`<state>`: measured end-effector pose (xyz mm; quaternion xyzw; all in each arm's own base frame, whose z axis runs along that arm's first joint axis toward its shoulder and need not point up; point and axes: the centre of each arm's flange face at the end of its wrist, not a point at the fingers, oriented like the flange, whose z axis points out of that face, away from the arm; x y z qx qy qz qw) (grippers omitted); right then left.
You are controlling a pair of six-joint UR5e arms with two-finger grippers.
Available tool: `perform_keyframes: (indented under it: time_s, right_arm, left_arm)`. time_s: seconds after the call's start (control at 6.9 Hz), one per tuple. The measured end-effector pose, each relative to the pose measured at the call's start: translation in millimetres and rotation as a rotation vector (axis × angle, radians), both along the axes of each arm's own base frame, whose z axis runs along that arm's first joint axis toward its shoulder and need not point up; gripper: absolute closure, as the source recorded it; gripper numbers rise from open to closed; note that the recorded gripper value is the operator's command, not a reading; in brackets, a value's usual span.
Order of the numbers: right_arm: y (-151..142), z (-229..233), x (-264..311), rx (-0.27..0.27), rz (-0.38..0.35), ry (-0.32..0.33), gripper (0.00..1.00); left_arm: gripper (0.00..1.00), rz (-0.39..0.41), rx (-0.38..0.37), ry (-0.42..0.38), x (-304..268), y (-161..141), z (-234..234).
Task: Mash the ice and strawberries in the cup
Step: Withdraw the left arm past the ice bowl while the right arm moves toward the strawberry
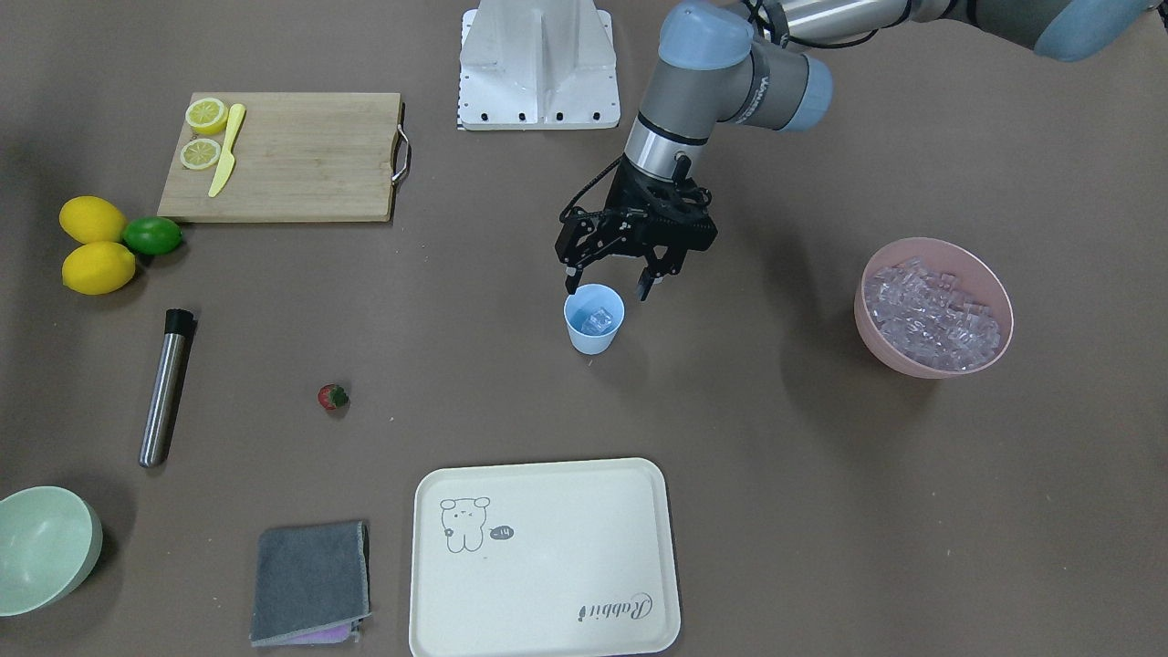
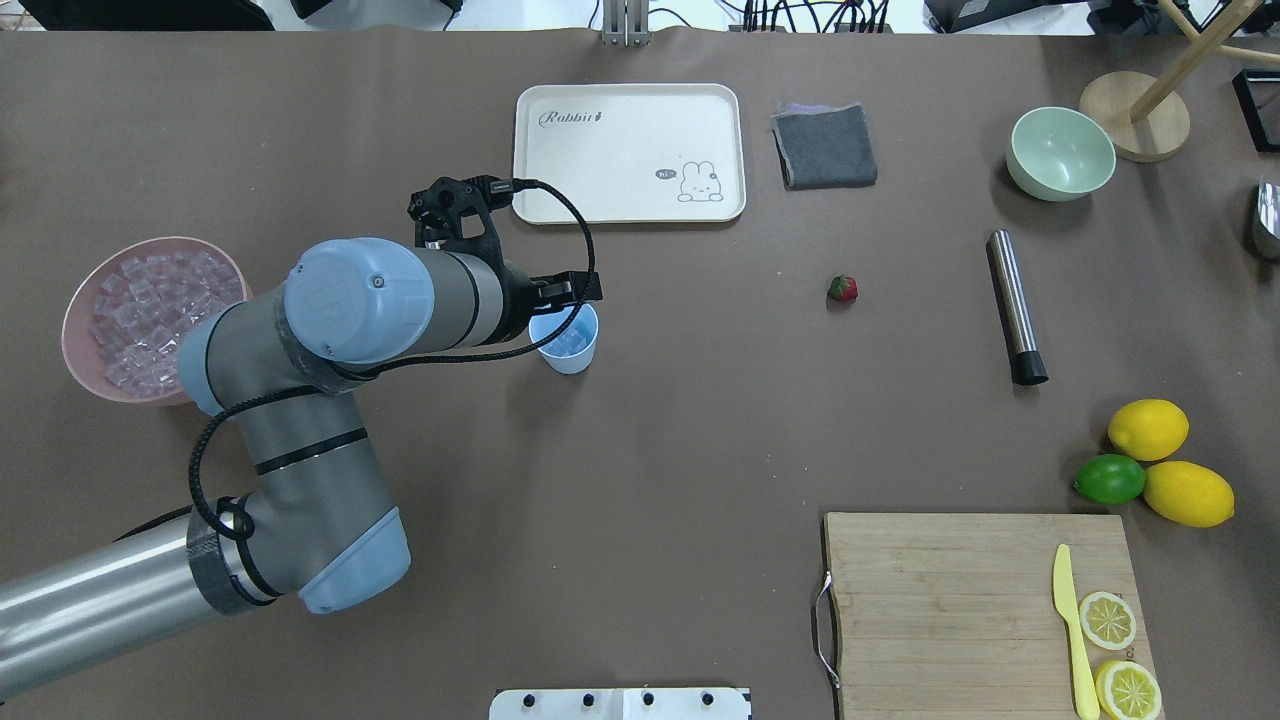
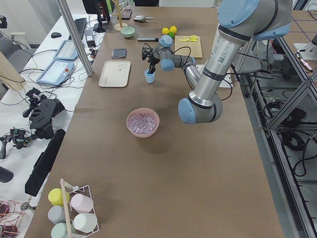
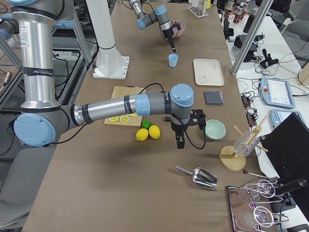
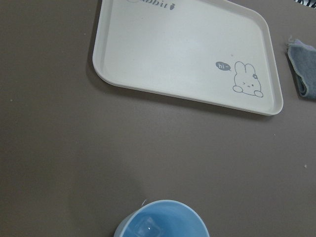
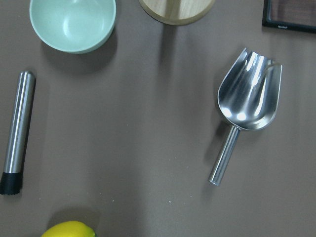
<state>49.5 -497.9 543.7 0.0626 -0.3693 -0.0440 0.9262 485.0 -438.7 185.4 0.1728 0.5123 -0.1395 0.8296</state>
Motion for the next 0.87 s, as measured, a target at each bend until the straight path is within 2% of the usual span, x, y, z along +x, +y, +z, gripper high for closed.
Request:
perform_keyframes:
  time_s: [0.29,0.58,0.72,0.87]
  right_arm:
    - [-30,-36,-27,0.074,-0.05,0.016,0.0]
    - [-57,-68,-91,0.163,-0.139,0.131,0.0]
    - [-61,-83,-118,0.189,-0.139,0.136,0.0]
    - [-60,-96,-145,0.215,-0.112,0.097,0.0]
  left_arm:
    - [0.02,-0.035,-0.01,-0.065,-66,5,-36]
    - [0.02,-0.051,0.032,-0.111,-142,-23,-39]
    - [0.02,-0.039,0.046,-0.132,-188,-43,-27]
    - [0.02,-0.02,0.063,-0.167,-236,-58,-5]
